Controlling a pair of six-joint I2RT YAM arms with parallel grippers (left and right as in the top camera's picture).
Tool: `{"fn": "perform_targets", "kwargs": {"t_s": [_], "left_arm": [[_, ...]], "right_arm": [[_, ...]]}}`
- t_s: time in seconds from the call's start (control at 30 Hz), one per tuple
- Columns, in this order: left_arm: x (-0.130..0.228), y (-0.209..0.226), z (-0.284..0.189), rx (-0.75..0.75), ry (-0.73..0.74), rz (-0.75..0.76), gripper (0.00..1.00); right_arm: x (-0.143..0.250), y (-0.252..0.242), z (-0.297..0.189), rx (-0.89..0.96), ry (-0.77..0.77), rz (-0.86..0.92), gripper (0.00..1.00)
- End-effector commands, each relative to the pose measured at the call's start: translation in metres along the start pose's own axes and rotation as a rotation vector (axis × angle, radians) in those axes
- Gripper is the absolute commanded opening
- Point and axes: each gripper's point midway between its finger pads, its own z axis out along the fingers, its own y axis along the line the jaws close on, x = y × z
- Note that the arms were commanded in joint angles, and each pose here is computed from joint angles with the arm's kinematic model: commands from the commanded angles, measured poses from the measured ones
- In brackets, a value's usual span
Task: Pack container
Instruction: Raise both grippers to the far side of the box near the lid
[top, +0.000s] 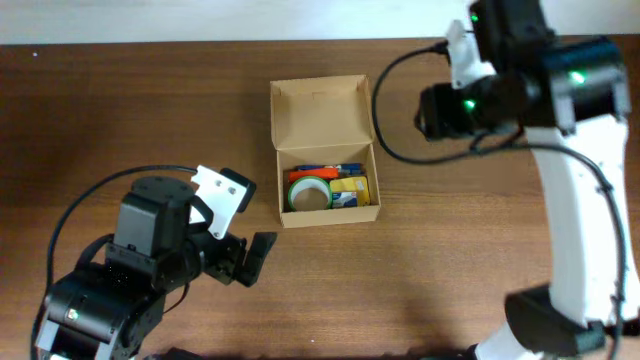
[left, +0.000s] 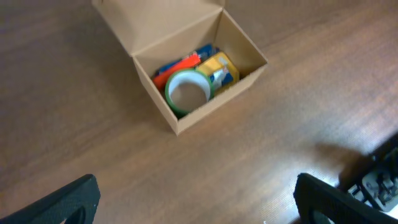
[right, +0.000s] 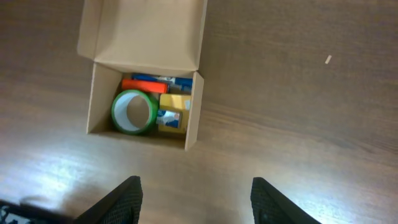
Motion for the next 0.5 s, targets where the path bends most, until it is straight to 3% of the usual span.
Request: {"fn": "perform_targets", "kwargs": {"t_s": [0.0,0.4,0.47], "left_arm": [[-0.006,0.007,0.009,-0.026,0.008,0.016,1.00],[-0.043,0.049,0.044,-0.138,-0.051,-0.027,1.00],[-0.043,0.064,0.044,-0.165,-0.050,-0.064,1.00]], "right_arm": [[0.019,0.001,-0.007,-0.020,0.015,-0.033,0.57],[0.069,-0.009,0.024,-0.014,0.047,-0.102,0.57],[0.070,-0.012,0.032,-0.012,0.059,-0.097,0.51]]}}
